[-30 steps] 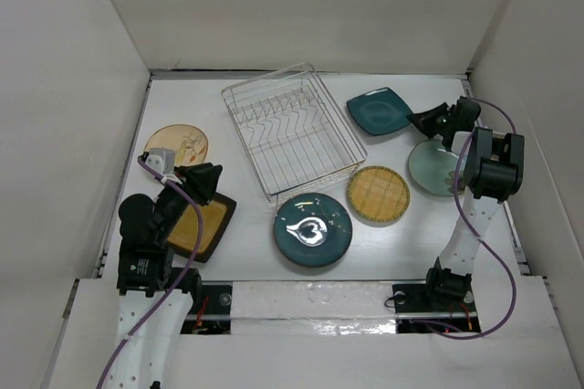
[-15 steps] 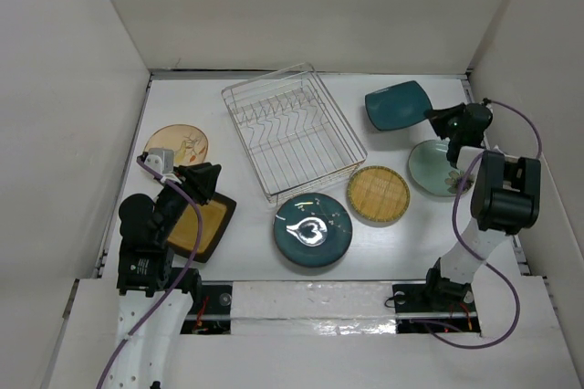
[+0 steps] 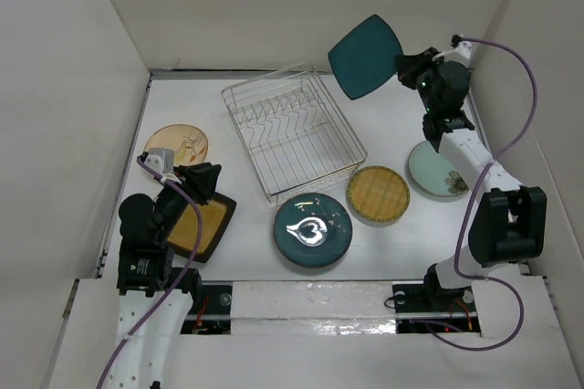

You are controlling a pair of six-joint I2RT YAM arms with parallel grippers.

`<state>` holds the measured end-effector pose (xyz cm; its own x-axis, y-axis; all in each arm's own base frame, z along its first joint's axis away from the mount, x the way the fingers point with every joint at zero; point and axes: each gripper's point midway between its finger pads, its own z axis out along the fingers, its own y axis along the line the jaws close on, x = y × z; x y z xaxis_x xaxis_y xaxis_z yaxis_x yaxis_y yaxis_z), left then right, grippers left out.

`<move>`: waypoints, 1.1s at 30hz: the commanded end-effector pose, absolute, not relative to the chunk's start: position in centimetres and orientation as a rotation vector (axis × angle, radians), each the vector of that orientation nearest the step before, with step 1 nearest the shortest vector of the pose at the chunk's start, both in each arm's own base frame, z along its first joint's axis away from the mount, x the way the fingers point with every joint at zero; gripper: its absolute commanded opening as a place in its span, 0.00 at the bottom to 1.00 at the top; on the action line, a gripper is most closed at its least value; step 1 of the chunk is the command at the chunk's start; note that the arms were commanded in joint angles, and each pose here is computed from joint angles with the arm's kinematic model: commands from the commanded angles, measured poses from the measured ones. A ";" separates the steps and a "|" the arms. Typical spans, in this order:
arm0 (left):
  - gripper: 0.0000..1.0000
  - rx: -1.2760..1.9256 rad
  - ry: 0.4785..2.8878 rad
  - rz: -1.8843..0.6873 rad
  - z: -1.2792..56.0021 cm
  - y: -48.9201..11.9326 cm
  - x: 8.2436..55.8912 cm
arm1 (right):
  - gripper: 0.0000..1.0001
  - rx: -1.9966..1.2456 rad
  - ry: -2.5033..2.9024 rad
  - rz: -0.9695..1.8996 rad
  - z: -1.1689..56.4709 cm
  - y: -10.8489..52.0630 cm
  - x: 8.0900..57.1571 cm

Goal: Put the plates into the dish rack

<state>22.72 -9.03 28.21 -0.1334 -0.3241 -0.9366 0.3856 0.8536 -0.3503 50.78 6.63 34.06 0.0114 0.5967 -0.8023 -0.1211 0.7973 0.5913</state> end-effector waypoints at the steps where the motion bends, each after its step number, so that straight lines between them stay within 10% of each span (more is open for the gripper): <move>1: 0.27 0.076 1.554 -0.614 29.6 -9.3 22.7 | 0.00 0.295 1.287 0.548 42.2 8.7 51.3; 33: 0.27 0.072 1.560 -0.617 29.4 -9.3 22.8 | 0.00 -0.034 1.378 0.100 35.3 23.7 54.5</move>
<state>22.86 -9.05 28.03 -0.1413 -0.3235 -0.9356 0.3830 0.8536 -0.3530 55.01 22.81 26.89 -0.0983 0.0141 -0.9951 -0.1420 0.9895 0.0280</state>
